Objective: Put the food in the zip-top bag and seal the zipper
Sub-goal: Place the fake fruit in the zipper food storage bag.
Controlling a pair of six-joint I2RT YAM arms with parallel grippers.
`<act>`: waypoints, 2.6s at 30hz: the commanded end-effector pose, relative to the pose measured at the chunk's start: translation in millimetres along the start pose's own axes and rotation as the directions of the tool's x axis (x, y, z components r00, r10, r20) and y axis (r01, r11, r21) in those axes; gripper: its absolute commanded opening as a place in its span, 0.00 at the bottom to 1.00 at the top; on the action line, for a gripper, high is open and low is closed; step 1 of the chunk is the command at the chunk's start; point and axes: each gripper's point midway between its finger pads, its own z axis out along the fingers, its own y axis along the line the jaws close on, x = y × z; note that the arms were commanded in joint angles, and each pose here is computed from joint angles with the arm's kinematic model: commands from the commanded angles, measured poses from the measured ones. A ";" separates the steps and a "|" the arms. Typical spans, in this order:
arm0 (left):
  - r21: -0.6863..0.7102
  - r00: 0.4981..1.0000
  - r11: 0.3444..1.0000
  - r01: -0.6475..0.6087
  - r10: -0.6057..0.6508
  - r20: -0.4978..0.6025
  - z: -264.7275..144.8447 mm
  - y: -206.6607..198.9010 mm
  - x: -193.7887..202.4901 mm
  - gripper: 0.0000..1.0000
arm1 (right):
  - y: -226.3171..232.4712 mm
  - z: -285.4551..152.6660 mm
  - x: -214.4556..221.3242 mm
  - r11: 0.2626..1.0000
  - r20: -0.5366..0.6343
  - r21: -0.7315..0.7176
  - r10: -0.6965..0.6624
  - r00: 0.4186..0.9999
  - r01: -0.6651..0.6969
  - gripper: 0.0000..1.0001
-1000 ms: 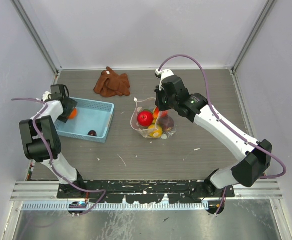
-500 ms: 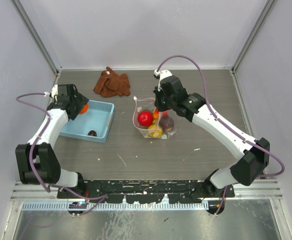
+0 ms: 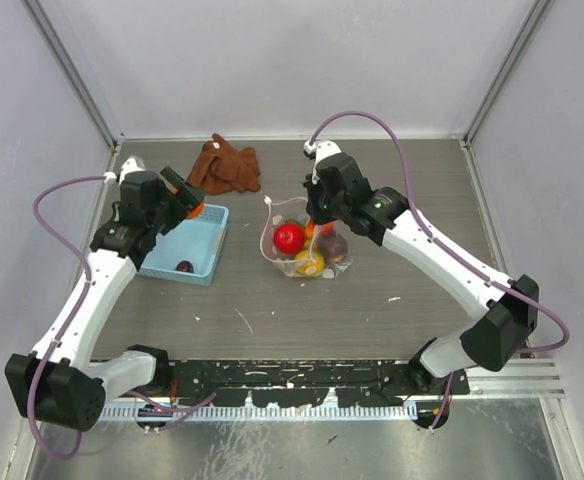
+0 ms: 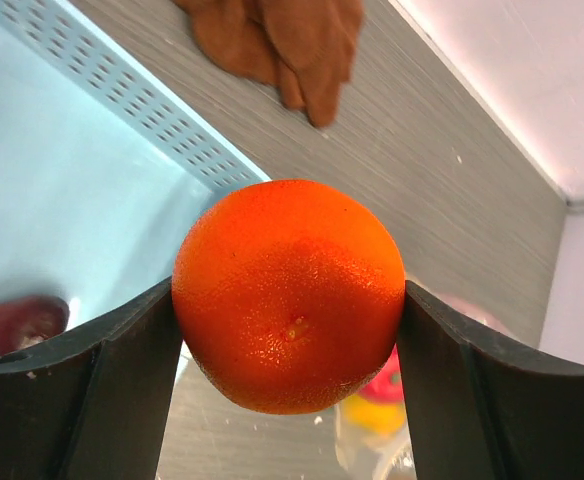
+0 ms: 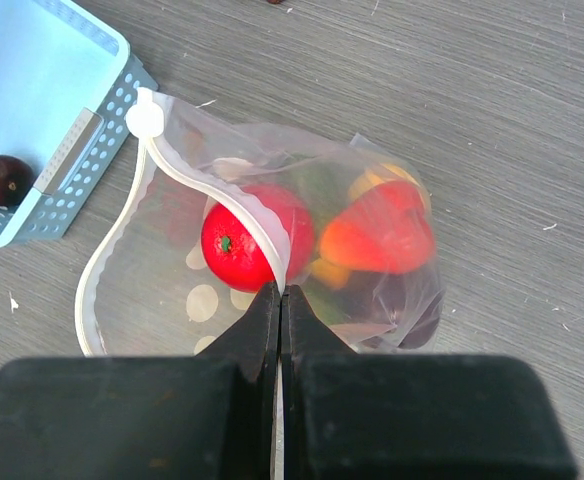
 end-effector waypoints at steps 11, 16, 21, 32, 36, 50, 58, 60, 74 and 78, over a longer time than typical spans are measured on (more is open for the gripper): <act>0.369 0.980 0.915 -0.162 0.195 -0.052 -62.4 -92.1 62.3 0.57 | 19.0 -17.7 -35.6 0.999 0.105 -0.031 0.019 0.994 -0.016 0.00; 0.445 0.966 0.869 -0.215 0.257 -0.036 -76.1 -113.0 83.6 0.57 | 18.9 -17.9 -35.4 1.000 0.105 -0.027 0.017 0.994 -0.014 0.00; 0.505 0.948 0.821 -0.265 0.317 -0.019 -84.7 -132.2 106.3 0.56 | 20.3 -17.6 -35.8 0.999 0.105 -0.030 0.016 0.994 -0.013 0.00; 0.523 0.916 0.788 -0.326 0.400 -0.031 -72.4 -152.6 151.0 0.57 | 21.7 -19.7 -34.9 0.999 0.107 -0.033 0.012 0.994 -0.009 0.00; 0.512 0.909 0.790 -0.337 0.415 -0.042 -63.4 -155.0 160.5 0.59 | 21.6 -20.2 -34.8 0.999 0.107 -0.033 0.012 0.994 -0.009 0.00; 0.501 0.882 0.786 -0.363 0.464 -0.089 -47.9 -156.2 188.9 0.81 | 22.0 -21.1 -33.7 0.999 0.108 -0.037 0.008 0.994 -0.004 0.00; 0.509 0.880 0.781 -0.361 0.466 -0.092 -50.1 -157.8 190.3 0.96 | 20.9 -21.4 -33.3 0.999 0.109 -0.034 0.008 0.994 -0.004 0.00; 0.512 0.880 0.780 -0.359 0.466 -0.094 -52.0 -157.7 190.3 0.97 | 21.1 -22.2 -33.8 0.999 0.112 -0.035 0.008 0.994 -0.004 0.00; 0.487 0.885 0.809 -0.330 0.444 -0.138 -90.9 -138.0 163.9 0.98 | 19.4 -22.7 -31.1 1.000 0.110 -0.029 0.007 0.994 -0.004 0.00; 0.446 0.885 0.840 -0.309 0.425 -0.188 -97.1 -121.3 164.5 0.95 | 19.4 -22.7 -31.1 1.000 0.111 -0.029 0.009 0.994 -0.006 0.00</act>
